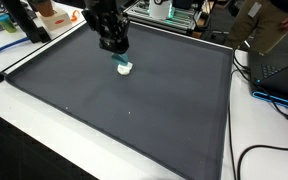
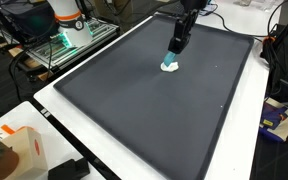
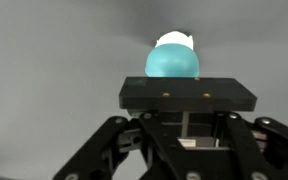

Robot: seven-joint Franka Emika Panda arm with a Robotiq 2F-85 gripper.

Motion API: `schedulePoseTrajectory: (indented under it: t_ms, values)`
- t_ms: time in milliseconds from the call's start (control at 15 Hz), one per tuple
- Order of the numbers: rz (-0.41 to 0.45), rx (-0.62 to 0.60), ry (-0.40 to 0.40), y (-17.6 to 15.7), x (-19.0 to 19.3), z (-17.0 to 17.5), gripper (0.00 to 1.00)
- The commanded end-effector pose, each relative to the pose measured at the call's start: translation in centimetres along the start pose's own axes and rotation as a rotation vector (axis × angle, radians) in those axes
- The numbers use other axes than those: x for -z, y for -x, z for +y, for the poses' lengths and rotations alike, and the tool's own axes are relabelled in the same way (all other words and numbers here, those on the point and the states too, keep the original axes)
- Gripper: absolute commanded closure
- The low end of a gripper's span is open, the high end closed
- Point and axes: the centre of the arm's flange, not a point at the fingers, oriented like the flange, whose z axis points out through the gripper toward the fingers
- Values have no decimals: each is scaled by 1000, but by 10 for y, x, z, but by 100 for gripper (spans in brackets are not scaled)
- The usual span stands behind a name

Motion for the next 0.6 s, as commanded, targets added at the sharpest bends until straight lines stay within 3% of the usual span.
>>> schedulePoseTrajectory:
  t_ms: [0,133,400,533]
  values:
    - [29,48,-14,78,44,4,78]
    - [31,115,-35,109,59,-5,78]
    - [-32,297,-164,182,76,-34,78]
    - [-22,372,-215,220,84,-46,78]
